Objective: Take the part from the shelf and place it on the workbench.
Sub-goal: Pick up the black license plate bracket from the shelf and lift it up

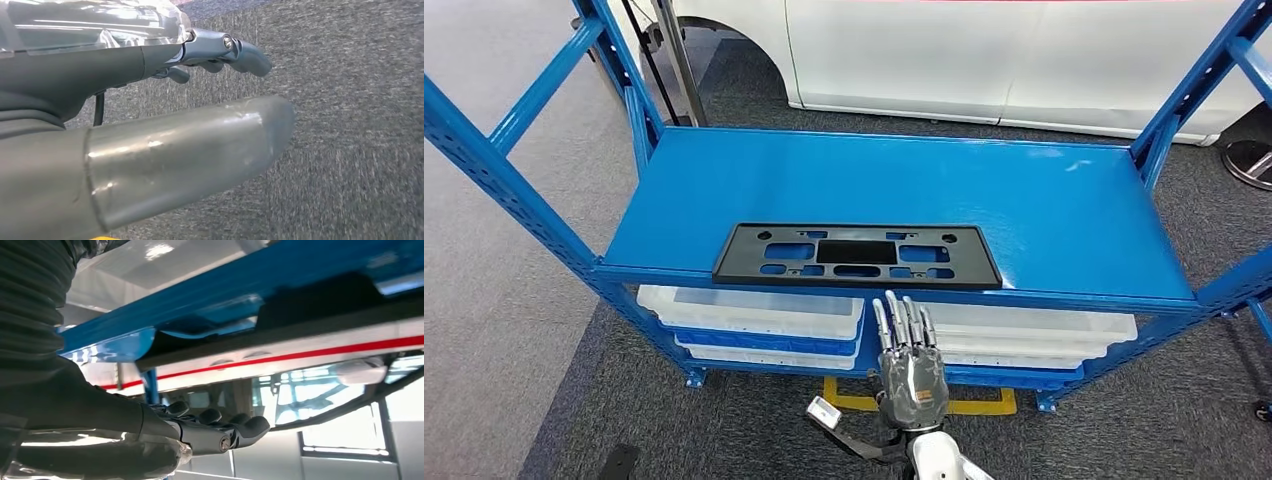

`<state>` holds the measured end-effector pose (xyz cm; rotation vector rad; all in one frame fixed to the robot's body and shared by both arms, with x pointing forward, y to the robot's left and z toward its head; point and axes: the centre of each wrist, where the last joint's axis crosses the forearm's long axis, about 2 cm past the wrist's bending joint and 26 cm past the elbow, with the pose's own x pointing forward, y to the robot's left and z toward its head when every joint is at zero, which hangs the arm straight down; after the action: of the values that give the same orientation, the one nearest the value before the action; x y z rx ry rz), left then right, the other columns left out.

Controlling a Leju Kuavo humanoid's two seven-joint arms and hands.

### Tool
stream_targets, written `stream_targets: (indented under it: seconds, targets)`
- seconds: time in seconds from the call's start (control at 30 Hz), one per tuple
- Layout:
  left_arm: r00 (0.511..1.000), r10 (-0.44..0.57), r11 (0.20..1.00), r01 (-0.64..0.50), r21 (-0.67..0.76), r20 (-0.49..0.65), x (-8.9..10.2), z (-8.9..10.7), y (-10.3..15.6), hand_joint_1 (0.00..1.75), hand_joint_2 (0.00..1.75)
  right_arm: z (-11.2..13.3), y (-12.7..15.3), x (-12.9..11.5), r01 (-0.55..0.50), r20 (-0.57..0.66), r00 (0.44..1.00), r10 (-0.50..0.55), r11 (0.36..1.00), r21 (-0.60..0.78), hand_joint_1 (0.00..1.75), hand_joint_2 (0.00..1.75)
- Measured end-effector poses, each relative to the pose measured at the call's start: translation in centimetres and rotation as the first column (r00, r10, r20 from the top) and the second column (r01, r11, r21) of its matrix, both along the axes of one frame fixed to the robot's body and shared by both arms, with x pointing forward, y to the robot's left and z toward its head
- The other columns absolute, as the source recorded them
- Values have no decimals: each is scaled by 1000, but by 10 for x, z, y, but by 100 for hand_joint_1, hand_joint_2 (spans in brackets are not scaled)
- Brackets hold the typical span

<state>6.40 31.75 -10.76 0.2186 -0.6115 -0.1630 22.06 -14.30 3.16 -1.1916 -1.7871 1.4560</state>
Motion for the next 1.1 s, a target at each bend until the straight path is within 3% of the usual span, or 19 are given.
stream_targets:
  seconds: [0.33,1.1]
  targets:
    - [1000,-3,1000,3,1,-5,0,0,6,0,0,14,24,9,-41,6,999,40,997,61,0,175]
    - [1000,-25,1000,25,-10,-12,0,0,3,0,0,31,24,29,-1,21,1000,-1,991,132,0,175]
